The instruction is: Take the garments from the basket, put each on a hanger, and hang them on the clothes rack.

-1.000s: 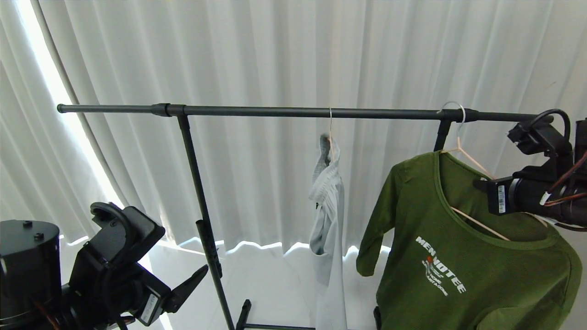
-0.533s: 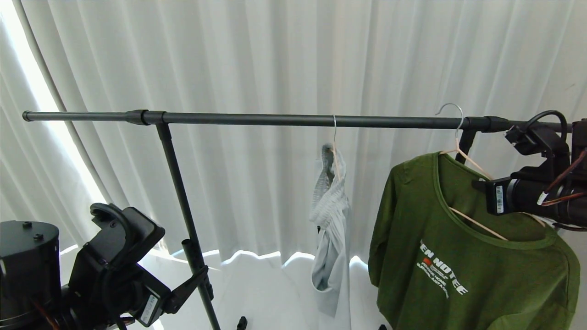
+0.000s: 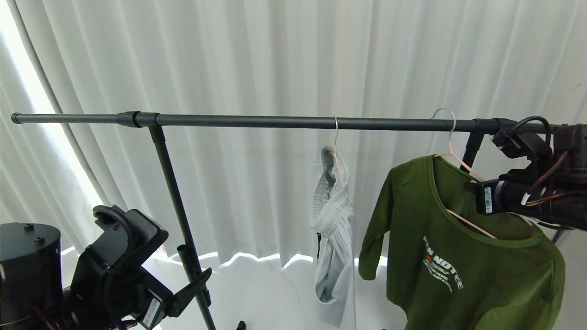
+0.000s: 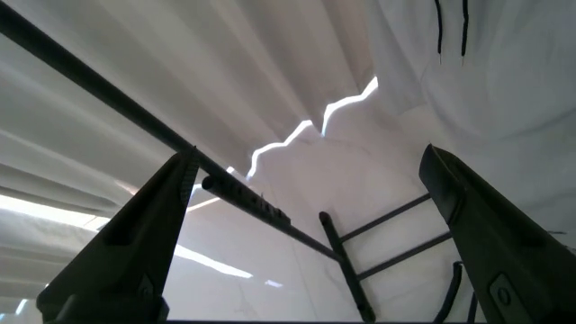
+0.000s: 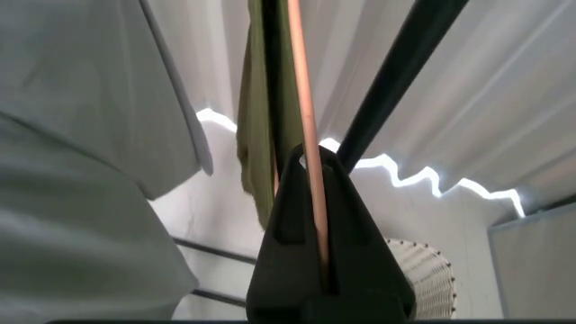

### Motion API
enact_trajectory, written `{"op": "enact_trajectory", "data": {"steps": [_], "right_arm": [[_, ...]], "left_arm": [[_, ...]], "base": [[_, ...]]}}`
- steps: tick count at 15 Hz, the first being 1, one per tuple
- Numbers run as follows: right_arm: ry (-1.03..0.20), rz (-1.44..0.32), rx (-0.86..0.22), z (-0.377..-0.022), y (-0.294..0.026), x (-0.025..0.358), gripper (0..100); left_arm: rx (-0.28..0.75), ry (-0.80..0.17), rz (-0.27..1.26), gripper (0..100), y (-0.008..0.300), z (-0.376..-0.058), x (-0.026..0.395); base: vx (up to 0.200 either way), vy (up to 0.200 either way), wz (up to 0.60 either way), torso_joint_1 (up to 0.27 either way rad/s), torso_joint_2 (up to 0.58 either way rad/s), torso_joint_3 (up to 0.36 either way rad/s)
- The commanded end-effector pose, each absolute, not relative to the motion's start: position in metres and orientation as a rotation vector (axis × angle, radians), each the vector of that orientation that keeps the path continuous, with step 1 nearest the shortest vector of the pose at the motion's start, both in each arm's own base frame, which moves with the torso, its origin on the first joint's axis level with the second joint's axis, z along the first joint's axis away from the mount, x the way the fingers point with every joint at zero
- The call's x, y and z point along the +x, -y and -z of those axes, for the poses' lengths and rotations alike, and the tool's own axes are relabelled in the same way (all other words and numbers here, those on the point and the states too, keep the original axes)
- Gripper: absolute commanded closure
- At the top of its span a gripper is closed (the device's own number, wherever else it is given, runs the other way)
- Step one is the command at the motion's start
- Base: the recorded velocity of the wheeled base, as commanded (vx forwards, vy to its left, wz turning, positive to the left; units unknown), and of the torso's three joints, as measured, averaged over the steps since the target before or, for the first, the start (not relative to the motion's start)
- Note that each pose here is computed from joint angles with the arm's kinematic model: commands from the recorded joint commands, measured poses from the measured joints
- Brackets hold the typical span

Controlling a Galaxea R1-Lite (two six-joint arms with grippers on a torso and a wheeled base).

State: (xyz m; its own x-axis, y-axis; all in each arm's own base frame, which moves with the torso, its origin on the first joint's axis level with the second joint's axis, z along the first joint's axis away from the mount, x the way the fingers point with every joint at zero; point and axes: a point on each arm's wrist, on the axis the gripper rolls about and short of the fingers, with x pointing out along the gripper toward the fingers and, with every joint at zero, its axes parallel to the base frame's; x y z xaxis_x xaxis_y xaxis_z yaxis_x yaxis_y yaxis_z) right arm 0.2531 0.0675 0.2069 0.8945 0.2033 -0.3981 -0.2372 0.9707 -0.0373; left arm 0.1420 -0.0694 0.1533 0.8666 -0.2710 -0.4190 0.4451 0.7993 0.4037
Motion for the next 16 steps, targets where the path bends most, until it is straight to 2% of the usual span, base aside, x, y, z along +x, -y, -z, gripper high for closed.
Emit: {"op": "enact_trajectory", "data": {"steps": [1,7,8,12,16], "right_arm": [[-0.440,-0.227,-0.091,-0.196,-0.070,0.262,100],[-0.414,-0.233,-0.085,-0.195,-0.072,0.266,100],[-0.411,-0.233,-0.085,-0.196,-0.071,0.265,0],[-0.356,-0.229,-0.078,-0.203,-0.070,0.262,0],[-0.293,-0.233,-0.064,-0.217,-0.063,0.234,0]], "left_arm": [[0.515,-0.353,0.392,0,0.069,-0.153,0.142],[0.516,-0.351,0.392,0,0.069,-0.154,0.142],[0.515,-0.350,0.392,0,0.069,-0.154,0.142],[0.514,-0.347,0.390,0,0.069,-0.154,0.141],[0.506,-0.352,0.316,0,0.060,-0.155,0.142]], "base": [[0.000,0.000,0.00,0.000,0.00,0.000],[0.000,0.000,0.00,0.000,0.00,0.000],[0.000,0.000,0.00,0.000,0.00,0.000],[0.000,0.000,0.00,0.000,0.00,0.000],[0.000,0.000,0.00,0.000,0.00,0.000]]}}
